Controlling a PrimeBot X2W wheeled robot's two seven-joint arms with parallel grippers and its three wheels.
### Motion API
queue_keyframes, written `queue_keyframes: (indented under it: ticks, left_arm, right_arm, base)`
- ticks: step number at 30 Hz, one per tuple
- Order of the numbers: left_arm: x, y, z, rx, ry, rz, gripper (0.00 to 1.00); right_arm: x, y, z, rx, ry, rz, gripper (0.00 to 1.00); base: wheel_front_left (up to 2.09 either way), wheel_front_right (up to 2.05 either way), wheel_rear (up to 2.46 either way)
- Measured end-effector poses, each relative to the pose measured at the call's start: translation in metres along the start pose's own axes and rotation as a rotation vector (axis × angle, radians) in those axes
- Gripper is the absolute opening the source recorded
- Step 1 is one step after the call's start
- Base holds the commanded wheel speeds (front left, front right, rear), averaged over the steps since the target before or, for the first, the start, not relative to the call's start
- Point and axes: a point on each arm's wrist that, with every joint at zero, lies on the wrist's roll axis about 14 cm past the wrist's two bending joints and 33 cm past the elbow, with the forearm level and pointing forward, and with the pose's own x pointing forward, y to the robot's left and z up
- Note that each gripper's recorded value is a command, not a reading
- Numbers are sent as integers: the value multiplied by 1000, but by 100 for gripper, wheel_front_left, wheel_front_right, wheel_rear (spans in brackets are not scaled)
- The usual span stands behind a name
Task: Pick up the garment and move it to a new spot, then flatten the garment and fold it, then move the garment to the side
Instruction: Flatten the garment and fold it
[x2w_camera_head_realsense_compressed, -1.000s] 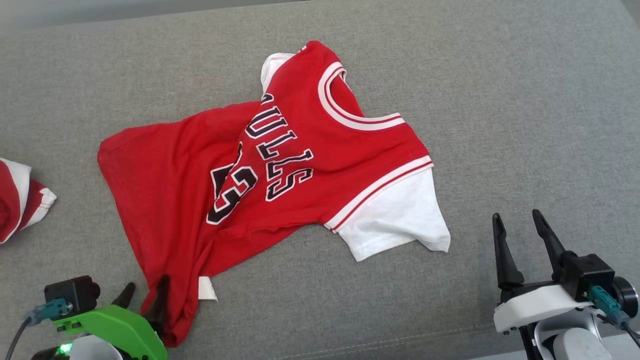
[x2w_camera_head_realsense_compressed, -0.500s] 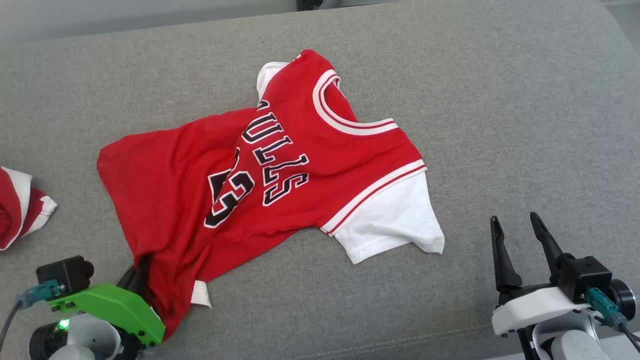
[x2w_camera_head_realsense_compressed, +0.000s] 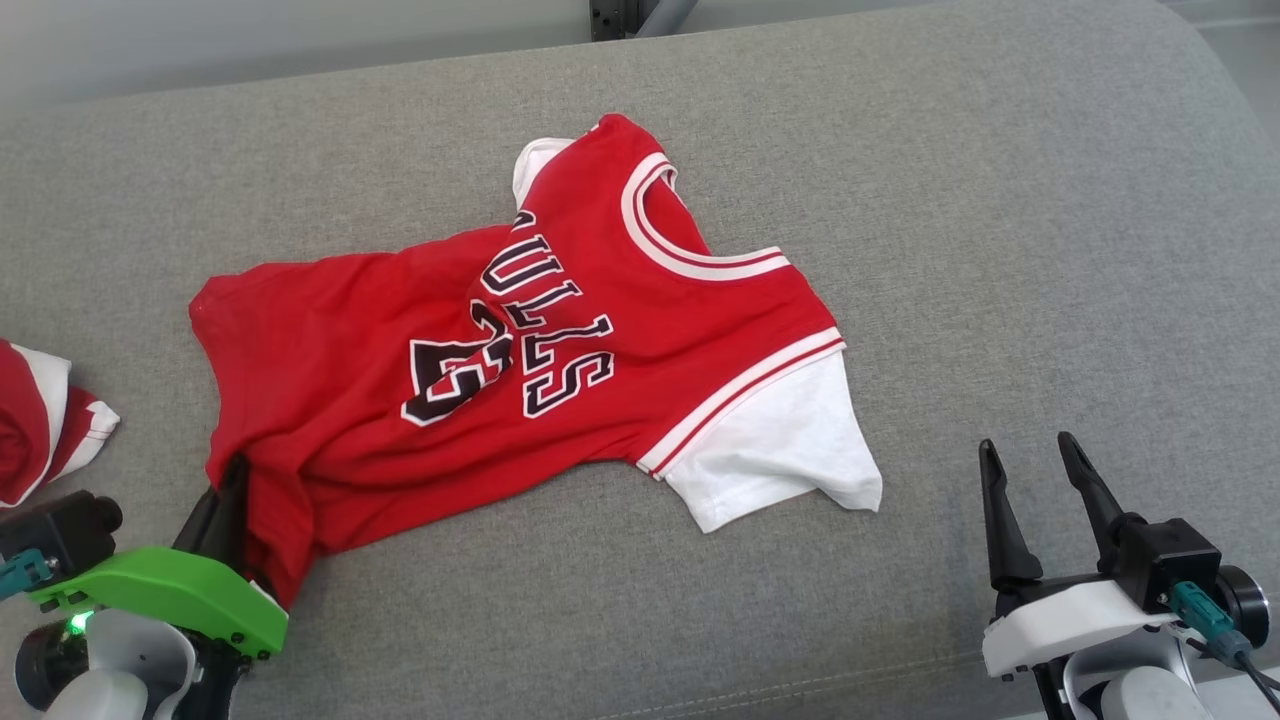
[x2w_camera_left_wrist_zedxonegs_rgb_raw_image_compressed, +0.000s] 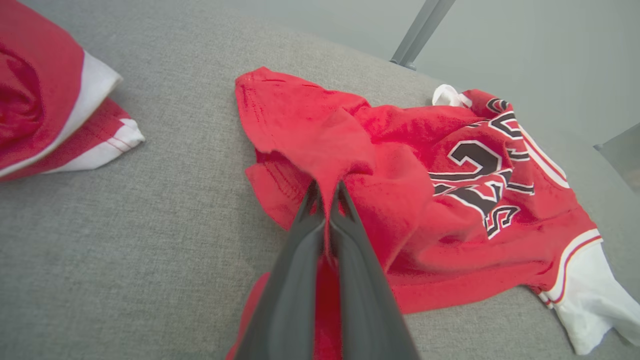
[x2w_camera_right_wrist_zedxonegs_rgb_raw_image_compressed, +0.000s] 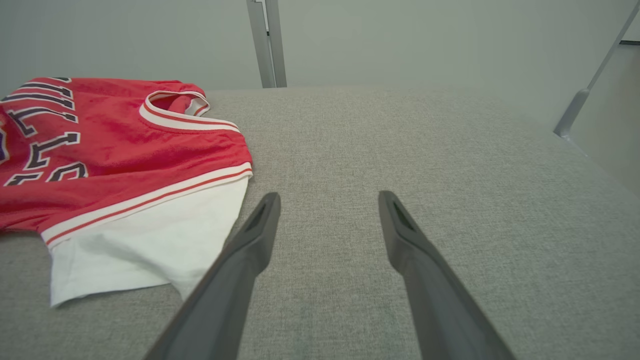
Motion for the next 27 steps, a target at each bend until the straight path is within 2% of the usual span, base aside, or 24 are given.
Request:
queue_keyframes:
  ticks: [2, 5, 11, 16, 18, 20, 21, 27]
  left_arm:
    - [-3, 15, -21, -64, 73, 58, 0]
    - [-5, 41, -39, -91, 147, 141, 0]
    - [16, 48, -10, -107, 67, 116, 0]
    - [32, 50, 2, -30, 14, 82, 0]
    - [37, 53, 1, -1, 5, 83, 14]
    - [39, 58, -7, 52, 27, 94, 48]
    - [40, 60, -10, 73, 35, 98, 100]
    - [40, 81, -4, 195, 7, 150, 100]
  right_arm:
    - [0, 1, -1, 2, 2, 2, 100]
    - [1, 3, -2, 3, 6, 9, 100]
    - [4, 7, -6, -6, 18, 27, 100]
    - [8, 12, -8, -9, 25, 48, 100]
    - [8, 14, -9, -9, 28, 52, 100]
    - [7, 13, -10, -11, 32, 52, 100]
    - [7, 12, -10, -12, 32, 50, 100]
    - [6, 7, -10, -17, 31, 36, 100]
  base:
    - [0, 0, 0]
    - [0, 0, 0]
    - [0, 0, 0]
    - [0, 0, 0]
    - [0, 0, 0]
    - [0, 0, 0]
    - [0, 0, 0]
    - [0, 0, 0]
